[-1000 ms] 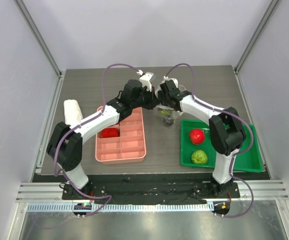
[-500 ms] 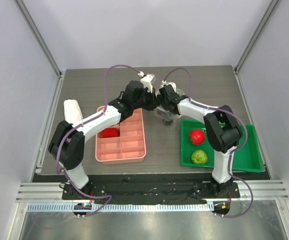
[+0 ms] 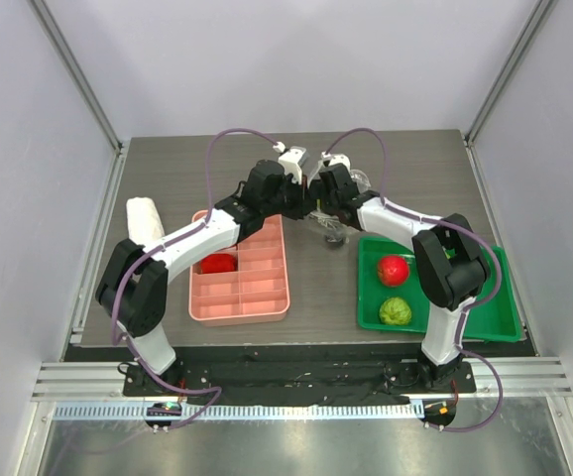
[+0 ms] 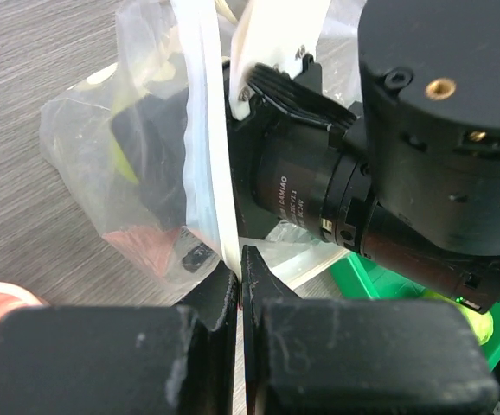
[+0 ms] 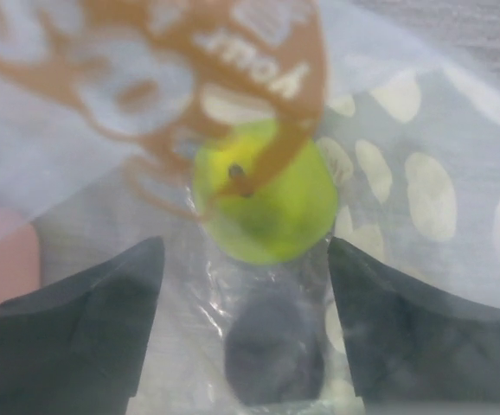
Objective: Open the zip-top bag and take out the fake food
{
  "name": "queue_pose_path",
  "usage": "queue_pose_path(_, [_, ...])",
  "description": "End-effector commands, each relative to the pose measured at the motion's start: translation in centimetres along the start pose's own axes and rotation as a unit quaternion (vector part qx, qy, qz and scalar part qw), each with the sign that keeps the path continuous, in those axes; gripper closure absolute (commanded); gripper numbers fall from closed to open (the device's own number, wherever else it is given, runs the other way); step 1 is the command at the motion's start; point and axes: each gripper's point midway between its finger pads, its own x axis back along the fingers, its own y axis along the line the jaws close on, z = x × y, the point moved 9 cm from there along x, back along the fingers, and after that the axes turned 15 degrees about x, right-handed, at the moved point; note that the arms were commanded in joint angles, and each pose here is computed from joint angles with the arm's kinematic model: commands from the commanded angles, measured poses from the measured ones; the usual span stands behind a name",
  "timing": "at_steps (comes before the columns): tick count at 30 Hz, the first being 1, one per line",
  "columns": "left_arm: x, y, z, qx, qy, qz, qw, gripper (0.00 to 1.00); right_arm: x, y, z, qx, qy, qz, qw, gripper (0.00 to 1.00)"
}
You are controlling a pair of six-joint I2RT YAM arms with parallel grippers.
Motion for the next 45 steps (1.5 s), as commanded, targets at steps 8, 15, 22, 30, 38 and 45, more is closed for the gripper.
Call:
queue_pose_path(8, [-0.5,-0.1,-0.1,-0.003,-0.006,0.005,1.000,1.00,-2.0,0.1,-3.6,0.031,-0.081,0.027,0.996,0.14])
queue_pose_path(15, [-0.8,0.4,0.2,-0.006,-0.003,-0.008,1.000,1.00,-4.2,0.3,-3.2,0.046,-0.079,0.042,0.995,0.28])
queue_pose_path(22, [-1.4,1.1,0.3,0.030,-0.020,-0.036,0.999,1.00,-2.2,0.0,-4.3,0.047,-0.104,0.031,0.993,0.86])
queue_pose_path(30, [-1.0,1.3,-1.0,0.060,-0.057,-0.060,0.995,1.00,3.5,-0.7,-4.5,0.018,-0.132,-0.003,0.991,0.99])
queue_pose_path(38, [-1.2,0.7,0.1,0.052,-0.036,-0.022,0.998,1.00,7.8,-1.4,-7.4,-0.043,-0.169,-0.002,0.985,0.99])
queue_pose_path(45, [-1.1,0.4,0.5,0.048,-0.031,-0.026,0.998,1.00,9.3,-1.2,-8.9,-0.158,-0.157,-0.052,0.974,0.98])
